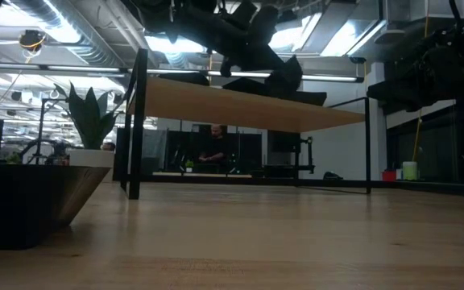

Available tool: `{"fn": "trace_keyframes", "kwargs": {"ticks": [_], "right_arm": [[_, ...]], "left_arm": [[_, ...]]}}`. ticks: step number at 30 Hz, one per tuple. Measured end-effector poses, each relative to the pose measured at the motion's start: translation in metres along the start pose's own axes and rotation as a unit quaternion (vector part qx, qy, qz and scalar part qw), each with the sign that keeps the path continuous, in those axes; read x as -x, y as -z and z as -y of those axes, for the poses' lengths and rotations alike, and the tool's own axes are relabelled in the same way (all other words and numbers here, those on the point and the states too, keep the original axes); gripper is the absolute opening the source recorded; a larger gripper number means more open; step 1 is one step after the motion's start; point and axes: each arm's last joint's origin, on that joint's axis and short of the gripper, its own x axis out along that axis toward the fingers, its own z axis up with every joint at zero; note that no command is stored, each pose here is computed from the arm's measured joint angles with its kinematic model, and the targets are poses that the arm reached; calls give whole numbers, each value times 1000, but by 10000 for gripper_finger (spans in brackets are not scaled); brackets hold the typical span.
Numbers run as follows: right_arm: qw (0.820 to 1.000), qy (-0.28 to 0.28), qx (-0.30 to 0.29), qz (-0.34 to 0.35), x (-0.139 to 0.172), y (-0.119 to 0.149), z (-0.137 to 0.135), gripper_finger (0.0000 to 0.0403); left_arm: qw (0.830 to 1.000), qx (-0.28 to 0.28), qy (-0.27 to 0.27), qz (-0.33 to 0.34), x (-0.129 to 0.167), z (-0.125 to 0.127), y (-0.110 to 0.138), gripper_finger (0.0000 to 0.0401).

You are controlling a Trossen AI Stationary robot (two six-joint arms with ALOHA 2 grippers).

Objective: Pick & Place Mini shaped plates
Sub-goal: Stack the black distorted square plate on top of the black distorted square plate on the shelf

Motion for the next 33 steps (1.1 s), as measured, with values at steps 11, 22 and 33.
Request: {"fn": "trace_keyframes", "kwargs": {"ticks": [11,22,33], "right_arm": [[1000,0,0,0,0,0,0,154],[1000,0,0,0,0,0,0,154],[1000,0,0,0,0,0,0,154]], "left_arm": [[1000,0,-6,1,0,0,0,81],[997,-13,72,-5,2,12,1,90],[995,-76,52,-43,24,40,1,90]]}}
